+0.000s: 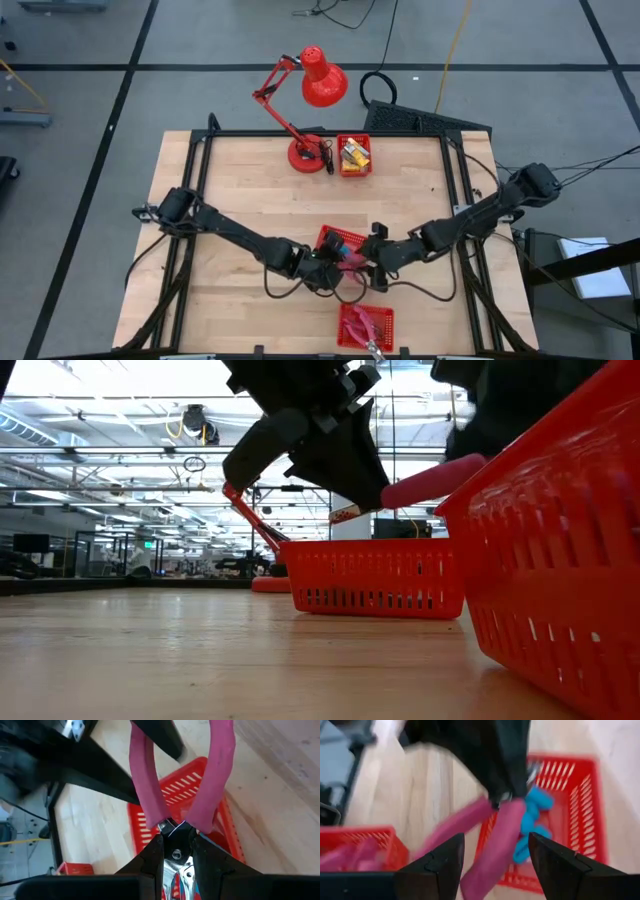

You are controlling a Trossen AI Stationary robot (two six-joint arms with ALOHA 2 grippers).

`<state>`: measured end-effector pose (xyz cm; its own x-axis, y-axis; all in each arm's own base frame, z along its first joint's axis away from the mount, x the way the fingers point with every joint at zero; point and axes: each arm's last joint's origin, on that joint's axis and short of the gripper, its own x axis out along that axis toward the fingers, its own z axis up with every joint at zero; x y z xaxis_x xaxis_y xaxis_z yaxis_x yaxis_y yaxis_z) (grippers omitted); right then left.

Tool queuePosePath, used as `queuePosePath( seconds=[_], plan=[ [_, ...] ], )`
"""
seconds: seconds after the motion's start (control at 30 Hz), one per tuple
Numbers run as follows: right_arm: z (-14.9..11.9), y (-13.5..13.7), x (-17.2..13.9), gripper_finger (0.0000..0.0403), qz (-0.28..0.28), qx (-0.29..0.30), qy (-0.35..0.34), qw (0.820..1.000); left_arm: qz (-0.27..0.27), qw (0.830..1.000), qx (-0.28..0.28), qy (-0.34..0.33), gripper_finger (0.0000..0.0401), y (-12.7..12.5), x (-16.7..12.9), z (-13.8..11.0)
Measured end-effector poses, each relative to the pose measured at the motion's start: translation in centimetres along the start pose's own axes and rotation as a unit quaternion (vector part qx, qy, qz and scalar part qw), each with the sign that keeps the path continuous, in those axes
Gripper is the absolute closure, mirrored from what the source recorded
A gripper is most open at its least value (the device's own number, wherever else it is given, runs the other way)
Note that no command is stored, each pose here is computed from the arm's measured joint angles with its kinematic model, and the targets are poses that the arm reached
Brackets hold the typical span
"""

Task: Pick & Place School Supplies
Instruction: Put the pink puncher into the bottom red basket

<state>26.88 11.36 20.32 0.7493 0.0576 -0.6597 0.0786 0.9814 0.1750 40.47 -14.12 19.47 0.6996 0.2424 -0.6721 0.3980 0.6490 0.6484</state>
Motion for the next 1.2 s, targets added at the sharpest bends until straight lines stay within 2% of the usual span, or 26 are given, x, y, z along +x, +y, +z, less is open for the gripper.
queuePosePath(
  seconds=[0.17, 0.27, 0.33, 0.47, 0.53, 0.63, 0.9, 1.2],
  plan=[
    [-0.4, -0.3, 1.3, 0.0194, -0.009, -0.005, 0.012, 1.0, 0.007, 1.0, 0.006, -0.008, 0.0325, 0.1, 0.0, 0.2],
    [-0.5, -0.3, 1.4, 0.0213, -0.01, -0.009, 0.014, 1.0, 0.006, 1.0, 0.005, -0.008, 0.0325, 0.2, 0.0, 0.2],
    [-0.4, -0.3, 1.4, 0.0241, -0.01, -0.009, 0.012, 1.0, 0.006, 1.0, 0.005, -0.007, 0.0325, 0.2, 0.0, 0.1],
    [-0.4, -0.6, 1.2, 0.0327, -0.025, -0.003, 0.013, 1.0, 0.007, 1.0, -0.007, -0.01, 0.0326, 0.2, 0.0, 0.2],
    [-0.7, -0.8, 1.3, 0.0373, -0.03, -0.01, 0.022, 0.999, 0.006, 1.0, 0.002, -0.019, 0.0373, 0.2, -0.2, 0.4],
    [-0.7, -0.7, 1.3, 0.0375, -0.035, -0.015, 0.02, 0.999, -0.01, 0.999, -0.003, -0.036, 0.04, 0.1, -0.3, 0.7],
    [-0.7, -0.2, 1.1, 0.0375, -0.048, -0.015, 0.001, 0.999, 0.006, 0.999, -0.032, -0.016, 0.0388, -0.1, -1.0, 0.7],
    [-0.6, 0.8, 0.7, 0.0375, -0.039, -0.018, -0.019, 0.999, -0.001, 0.999, -0.053, -0.006, 0.0381, 1.3, -5.7, 0.3]
  ],
)
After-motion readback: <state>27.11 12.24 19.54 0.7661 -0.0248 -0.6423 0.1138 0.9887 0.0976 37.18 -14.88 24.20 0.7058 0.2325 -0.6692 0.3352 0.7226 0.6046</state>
